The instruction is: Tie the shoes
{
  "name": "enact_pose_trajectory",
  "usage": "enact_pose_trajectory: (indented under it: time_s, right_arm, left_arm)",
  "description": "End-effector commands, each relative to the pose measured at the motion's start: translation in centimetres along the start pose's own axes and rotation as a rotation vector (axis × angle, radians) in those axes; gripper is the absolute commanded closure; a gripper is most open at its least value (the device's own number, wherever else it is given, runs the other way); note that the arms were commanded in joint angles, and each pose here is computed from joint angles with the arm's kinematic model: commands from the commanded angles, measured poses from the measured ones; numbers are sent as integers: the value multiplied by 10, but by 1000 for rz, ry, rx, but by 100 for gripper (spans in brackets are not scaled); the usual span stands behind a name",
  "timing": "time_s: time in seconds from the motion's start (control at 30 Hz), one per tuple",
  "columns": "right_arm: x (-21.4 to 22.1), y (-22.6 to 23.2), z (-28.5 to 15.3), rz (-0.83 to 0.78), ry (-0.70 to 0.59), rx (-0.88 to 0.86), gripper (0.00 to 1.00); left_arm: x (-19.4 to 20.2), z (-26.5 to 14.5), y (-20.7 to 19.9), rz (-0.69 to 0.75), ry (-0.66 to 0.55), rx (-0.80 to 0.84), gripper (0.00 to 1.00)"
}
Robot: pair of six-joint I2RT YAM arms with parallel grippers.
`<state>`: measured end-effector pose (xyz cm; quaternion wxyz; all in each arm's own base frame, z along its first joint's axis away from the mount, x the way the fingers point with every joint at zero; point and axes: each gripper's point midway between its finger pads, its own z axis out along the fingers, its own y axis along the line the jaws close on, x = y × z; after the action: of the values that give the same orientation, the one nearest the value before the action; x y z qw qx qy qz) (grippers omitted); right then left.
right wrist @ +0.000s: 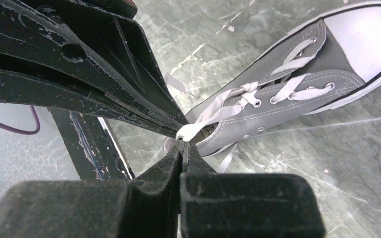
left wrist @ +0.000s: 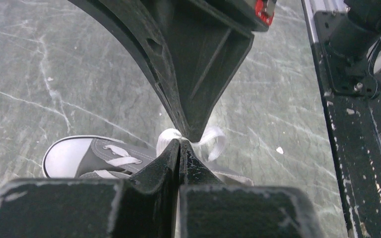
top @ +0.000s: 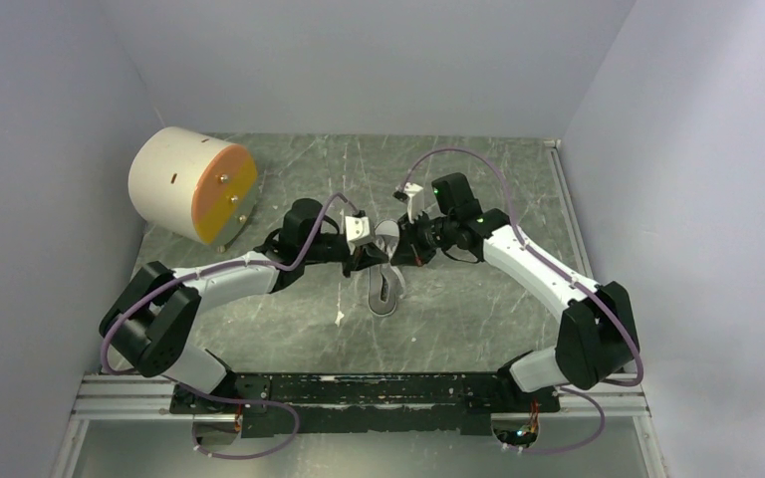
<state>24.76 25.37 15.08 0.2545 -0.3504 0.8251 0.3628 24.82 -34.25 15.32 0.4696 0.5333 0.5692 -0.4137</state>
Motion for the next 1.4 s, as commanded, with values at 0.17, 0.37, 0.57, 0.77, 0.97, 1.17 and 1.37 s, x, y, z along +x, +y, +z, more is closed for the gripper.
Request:
enact_pose_trajectory:
  time_s: [0.17,0.37,0.57,0.77,0.97,1.17,1.37]
  right_arm:
    - [-15,4,6,18,-111,-33,100]
    - [-19,3,9,43,-157,-38,100]
    - [-22,6,7,36,-179,-43,100]
    - [-25,9,5,34,-194,-48,100]
    - [-30,13,3,25,-209,-64,100]
    - [-24,14,-3,23,-202,-52,100]
    - [-16,-12,-11,81,-156,123,80]
  left_arm:
    - [-20,1,-7,-91,-146,12,94]
    - [-18,1,-11,-151,-174,18,91]
    - [-12,3,-13,-177,-171,31,86]
    - [-10,6,-15,-186,-163,46,82]
    - [-5,7,-13,-186,-144,39,93]
    - [-3,6,-4,-196,-125,-21,95]
    - [1,3,3,-212,-102,-80,95]
